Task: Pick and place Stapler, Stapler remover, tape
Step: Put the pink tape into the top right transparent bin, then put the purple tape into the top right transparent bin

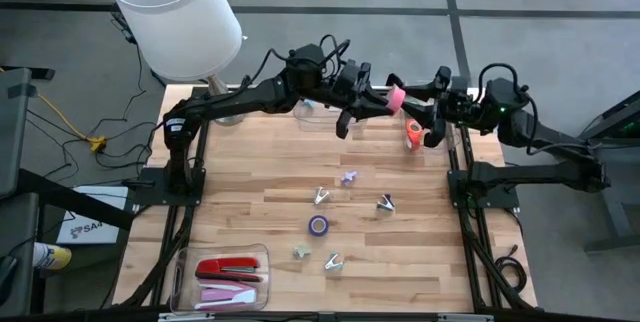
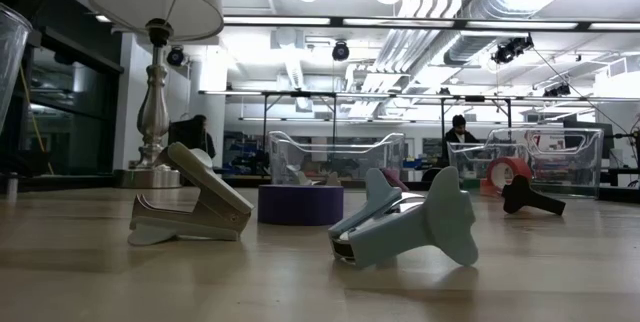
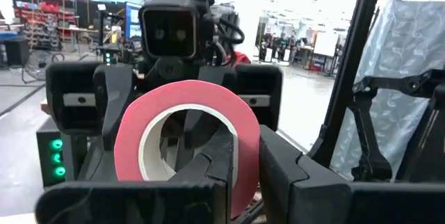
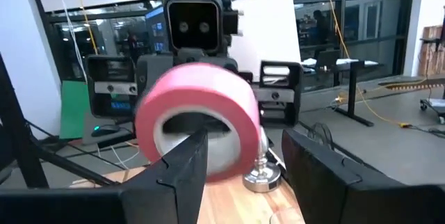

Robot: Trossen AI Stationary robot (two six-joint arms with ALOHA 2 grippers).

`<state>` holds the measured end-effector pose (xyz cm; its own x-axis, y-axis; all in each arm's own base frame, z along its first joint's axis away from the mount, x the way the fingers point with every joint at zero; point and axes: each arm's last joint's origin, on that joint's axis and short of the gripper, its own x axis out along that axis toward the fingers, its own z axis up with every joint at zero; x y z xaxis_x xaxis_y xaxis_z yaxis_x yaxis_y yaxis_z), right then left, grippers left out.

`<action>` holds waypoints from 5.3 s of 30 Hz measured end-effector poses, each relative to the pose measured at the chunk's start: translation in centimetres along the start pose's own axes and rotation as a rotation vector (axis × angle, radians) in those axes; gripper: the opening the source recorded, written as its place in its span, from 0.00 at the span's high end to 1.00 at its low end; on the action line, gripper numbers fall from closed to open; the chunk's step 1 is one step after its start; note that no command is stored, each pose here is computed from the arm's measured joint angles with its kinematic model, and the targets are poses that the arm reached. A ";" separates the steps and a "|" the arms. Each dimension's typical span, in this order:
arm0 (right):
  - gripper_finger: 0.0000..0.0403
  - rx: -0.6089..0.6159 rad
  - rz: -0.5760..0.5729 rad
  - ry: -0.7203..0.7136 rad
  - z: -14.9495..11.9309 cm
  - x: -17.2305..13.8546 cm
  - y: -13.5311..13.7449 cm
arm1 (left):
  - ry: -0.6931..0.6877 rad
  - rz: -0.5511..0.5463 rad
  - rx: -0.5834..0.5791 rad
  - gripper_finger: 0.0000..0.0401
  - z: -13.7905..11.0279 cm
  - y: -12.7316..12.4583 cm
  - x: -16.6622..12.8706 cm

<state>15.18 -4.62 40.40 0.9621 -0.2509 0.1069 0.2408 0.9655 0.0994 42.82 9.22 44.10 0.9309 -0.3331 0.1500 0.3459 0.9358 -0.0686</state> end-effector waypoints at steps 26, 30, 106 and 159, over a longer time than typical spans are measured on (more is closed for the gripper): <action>0.90 -0.070 -0.030 -0.049 -0.2 2.2 -0.4 | 0.000 0.012 -0.024 0.90 0.0 0.0 0.0; 0.92 -0.087 -0.033 -0.046 -0.2 2.2 -0.4 | 0.007 0.012 -0.028 0.85 -0.1 0.0 0.0; 0.92 0.371 -1.480 0.848 -12.9 -0.1 -8.4 | 0.543 0.450 -0.138 0.34 -1.2 -1.4 -5.2; 0.58 0.261 -1.619 1.303 -19.1 2.1 -9.4 | 0.679 0.460 -0.156 0.34 -2.2 -1.7 -5.9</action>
<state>17.38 -12.93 20.76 -0.5043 -0.3669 -0.7817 0.8538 -0.0766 -0.5149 37.03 9.36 41.12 0.8347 0.0339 -0.5497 -0.1199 0.9853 -0.1213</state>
